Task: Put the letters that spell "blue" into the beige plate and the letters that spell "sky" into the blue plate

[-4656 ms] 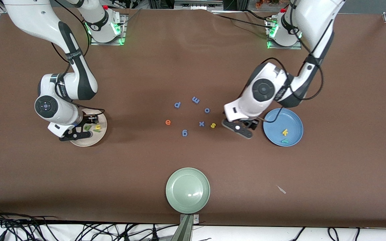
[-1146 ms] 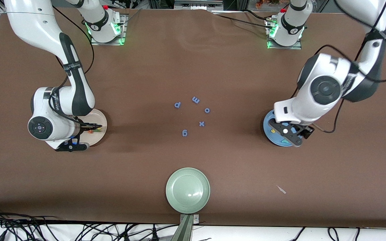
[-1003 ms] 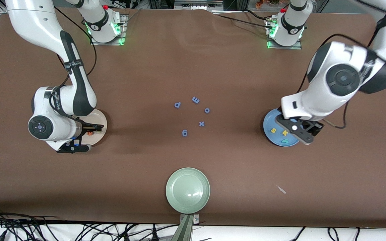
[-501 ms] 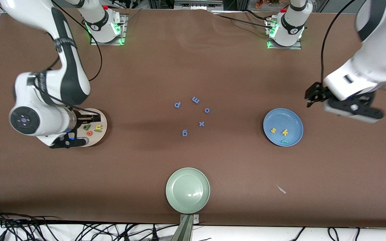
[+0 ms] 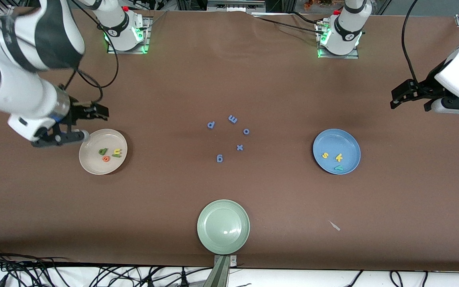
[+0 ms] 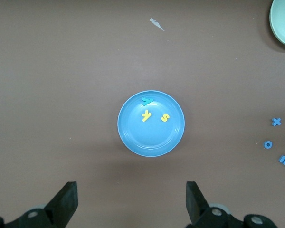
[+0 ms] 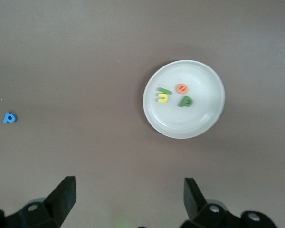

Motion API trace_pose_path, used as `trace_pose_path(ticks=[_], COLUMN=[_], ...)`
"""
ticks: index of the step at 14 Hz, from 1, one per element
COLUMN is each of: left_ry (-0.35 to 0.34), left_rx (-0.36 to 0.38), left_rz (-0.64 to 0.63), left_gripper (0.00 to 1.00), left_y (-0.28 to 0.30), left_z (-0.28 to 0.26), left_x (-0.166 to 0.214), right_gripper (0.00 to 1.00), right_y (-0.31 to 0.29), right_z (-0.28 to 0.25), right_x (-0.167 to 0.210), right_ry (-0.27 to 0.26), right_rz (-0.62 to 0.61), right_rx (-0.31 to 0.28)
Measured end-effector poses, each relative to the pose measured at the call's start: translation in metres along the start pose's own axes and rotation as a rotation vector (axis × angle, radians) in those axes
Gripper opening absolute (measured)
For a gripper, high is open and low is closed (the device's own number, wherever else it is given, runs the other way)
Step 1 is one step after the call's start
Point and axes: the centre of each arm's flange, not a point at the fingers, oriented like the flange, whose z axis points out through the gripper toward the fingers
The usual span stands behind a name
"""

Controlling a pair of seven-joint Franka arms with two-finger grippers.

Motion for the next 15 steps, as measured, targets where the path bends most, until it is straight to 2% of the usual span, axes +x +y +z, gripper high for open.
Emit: trace_pose_path(ticks=[3, 5, 15], left_ry=[0.003, -0.005, -0.007], left_rx=[0.001, 0.002, 0.021], left_rz=[-0.009, -0.029, 0.004], left_gripper=[1.0, 1.0, 1.0], left_y=[-0.002, -0.013, 0.006], left_z=[0.001, 0.003, 0.004], left_x=[0.0, 0.0, 0.0], right_gripper=[1.0, 1.0, 1.0], right_y=[0.04, 0.062, 0.107], right_z=[-0.035, -0.043, -0.041], right_x=[-0.044, -0.057, -0.059], right_ry=[0.053, 0.055, 0.074], right_rz=[0.058, 0.094, 0.18], right_rx=[0.005, 0.01, 0.043])
